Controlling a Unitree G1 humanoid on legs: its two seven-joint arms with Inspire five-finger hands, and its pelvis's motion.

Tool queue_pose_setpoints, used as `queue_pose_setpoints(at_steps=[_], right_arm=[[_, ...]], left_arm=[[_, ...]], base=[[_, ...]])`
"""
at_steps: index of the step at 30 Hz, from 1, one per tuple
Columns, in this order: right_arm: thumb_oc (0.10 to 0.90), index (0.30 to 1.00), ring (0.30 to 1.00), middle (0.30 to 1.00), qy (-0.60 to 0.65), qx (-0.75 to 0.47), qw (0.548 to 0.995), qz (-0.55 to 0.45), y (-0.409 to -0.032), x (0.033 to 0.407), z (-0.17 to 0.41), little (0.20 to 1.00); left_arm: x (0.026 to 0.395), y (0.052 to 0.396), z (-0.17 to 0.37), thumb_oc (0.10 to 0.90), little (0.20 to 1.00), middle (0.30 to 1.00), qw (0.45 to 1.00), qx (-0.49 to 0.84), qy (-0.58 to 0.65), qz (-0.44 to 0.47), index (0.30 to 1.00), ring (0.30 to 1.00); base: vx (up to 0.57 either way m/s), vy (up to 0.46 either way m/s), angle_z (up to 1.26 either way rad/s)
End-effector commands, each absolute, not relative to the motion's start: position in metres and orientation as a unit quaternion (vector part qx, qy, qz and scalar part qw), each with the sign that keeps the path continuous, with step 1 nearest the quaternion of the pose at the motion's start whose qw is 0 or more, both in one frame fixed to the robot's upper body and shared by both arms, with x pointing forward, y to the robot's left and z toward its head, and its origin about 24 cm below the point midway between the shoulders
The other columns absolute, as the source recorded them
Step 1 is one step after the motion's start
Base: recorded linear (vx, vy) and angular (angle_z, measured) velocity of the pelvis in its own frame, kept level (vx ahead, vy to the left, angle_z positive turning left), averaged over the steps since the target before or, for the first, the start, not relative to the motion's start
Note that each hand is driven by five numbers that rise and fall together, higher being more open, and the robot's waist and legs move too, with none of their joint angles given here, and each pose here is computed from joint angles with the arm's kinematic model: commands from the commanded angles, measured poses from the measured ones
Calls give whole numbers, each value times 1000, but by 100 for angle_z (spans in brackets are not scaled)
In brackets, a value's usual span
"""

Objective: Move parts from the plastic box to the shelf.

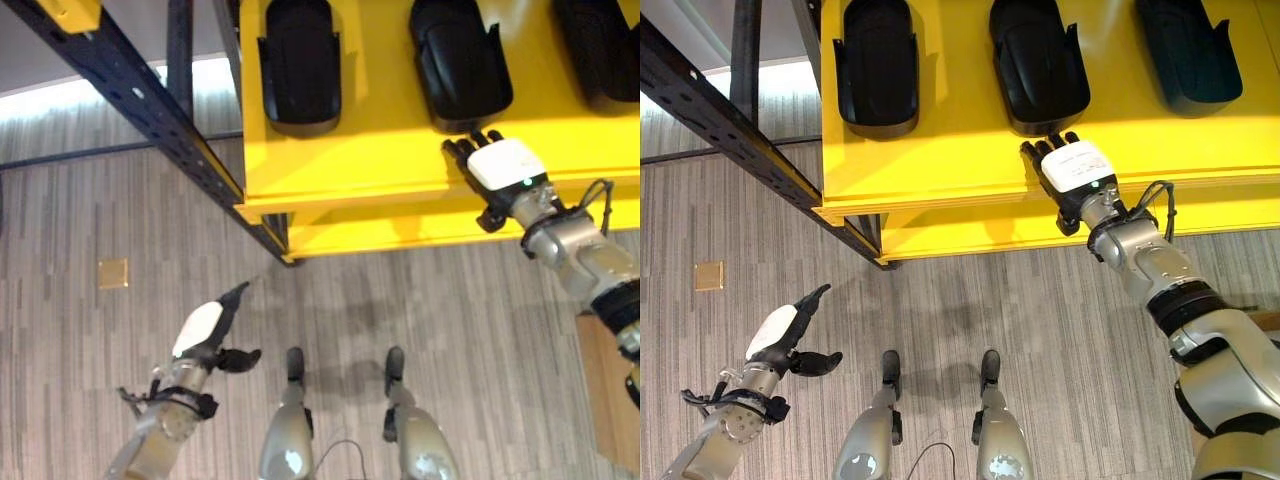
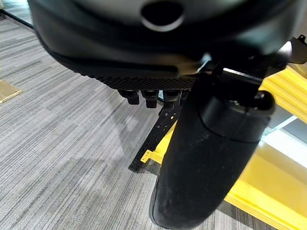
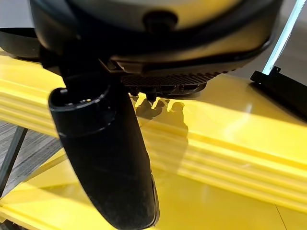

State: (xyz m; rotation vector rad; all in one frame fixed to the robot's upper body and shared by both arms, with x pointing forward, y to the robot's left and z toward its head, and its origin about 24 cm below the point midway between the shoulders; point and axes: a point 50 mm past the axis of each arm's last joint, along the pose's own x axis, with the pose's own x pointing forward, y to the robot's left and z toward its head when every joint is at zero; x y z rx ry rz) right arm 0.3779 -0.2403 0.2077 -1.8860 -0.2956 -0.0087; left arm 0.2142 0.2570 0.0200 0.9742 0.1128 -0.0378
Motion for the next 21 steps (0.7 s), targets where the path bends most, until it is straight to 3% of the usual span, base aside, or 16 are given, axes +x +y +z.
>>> queue_pose_setpoints(at_steps=[1,21], right_arm=[[900,1000,1000,1000,-177,-816,542,-93,-244,382,272,1000],[900,1000,1000,1000,-177,-808,550,-118,-246,385,283,1000]], left_arm=[[212,264,46,900,1000,1000,873,487,-14,13,1000,1000],[209,267,46,900,1000,1000,875,482,-13,32,1000,1000]], base=[[0,0,0],[0,3,2]])
